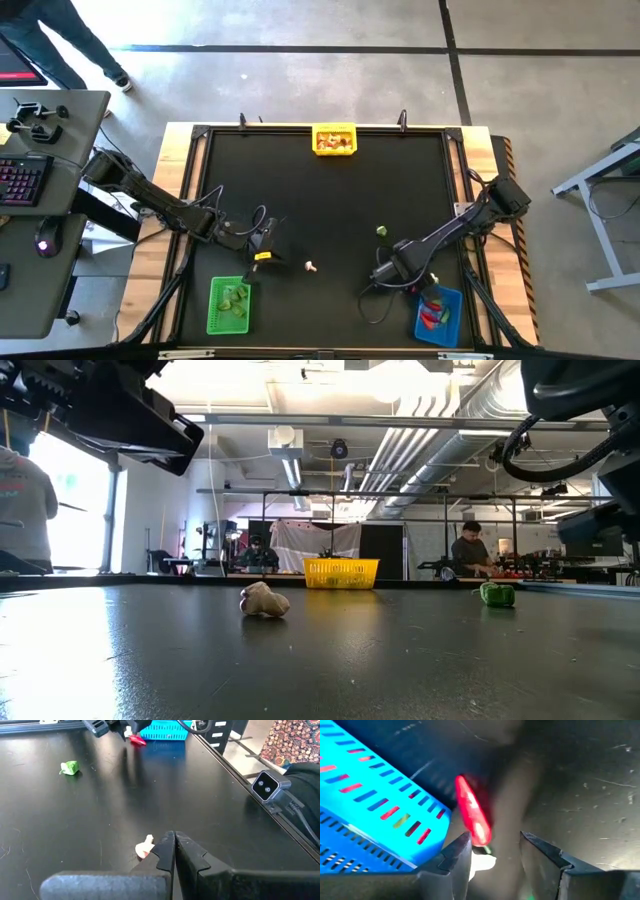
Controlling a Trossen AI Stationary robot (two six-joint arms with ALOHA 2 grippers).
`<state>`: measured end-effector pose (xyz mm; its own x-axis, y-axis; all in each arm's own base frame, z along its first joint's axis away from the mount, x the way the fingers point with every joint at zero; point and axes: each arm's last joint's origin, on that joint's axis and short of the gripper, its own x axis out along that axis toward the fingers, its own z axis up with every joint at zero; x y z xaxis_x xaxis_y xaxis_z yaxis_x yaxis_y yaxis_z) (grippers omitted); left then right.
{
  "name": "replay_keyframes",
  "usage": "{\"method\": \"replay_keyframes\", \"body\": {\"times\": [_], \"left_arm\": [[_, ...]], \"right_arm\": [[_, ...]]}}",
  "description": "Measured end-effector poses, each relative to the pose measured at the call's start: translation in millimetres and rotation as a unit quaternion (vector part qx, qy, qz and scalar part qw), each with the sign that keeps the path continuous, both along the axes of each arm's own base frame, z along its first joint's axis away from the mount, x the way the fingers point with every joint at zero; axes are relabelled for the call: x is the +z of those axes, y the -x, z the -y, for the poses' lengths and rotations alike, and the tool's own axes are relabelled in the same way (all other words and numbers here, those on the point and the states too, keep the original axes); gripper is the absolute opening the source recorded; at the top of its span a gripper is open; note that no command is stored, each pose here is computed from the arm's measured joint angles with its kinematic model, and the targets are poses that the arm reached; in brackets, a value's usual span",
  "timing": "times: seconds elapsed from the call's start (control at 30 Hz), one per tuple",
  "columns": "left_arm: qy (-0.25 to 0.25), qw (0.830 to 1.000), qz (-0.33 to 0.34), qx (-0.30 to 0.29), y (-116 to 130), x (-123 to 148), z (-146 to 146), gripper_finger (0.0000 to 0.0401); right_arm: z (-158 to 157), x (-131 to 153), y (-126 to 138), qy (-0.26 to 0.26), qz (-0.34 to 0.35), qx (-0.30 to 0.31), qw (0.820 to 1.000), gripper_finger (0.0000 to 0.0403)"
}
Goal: Sort produce into baskets
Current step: Put the red chili into the blue bin
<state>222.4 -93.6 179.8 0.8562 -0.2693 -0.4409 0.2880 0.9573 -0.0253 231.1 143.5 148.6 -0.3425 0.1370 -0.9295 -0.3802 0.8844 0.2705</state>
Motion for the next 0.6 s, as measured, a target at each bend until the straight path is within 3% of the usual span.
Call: {"method": "replay_keyframes", "body": {"times": [0.3, 0.6], "left_arm": [[-0.006, 1.000, 0.000, -0.003, 0.2, -0.3, -0.1, 0.0000], [-0.009, 1.000, -0.003, -0.004, 0.4, -1.0, -0.2, 0.0000]], "right_arm": [[-3.9, -0.7, -3.4, -0.026, 0.010, -0.016, 0.999, 0.0156], [-5.3, -1.8, -5.1, 0.002, 0.043, -0.001, 0.999, 0.0155]]}}
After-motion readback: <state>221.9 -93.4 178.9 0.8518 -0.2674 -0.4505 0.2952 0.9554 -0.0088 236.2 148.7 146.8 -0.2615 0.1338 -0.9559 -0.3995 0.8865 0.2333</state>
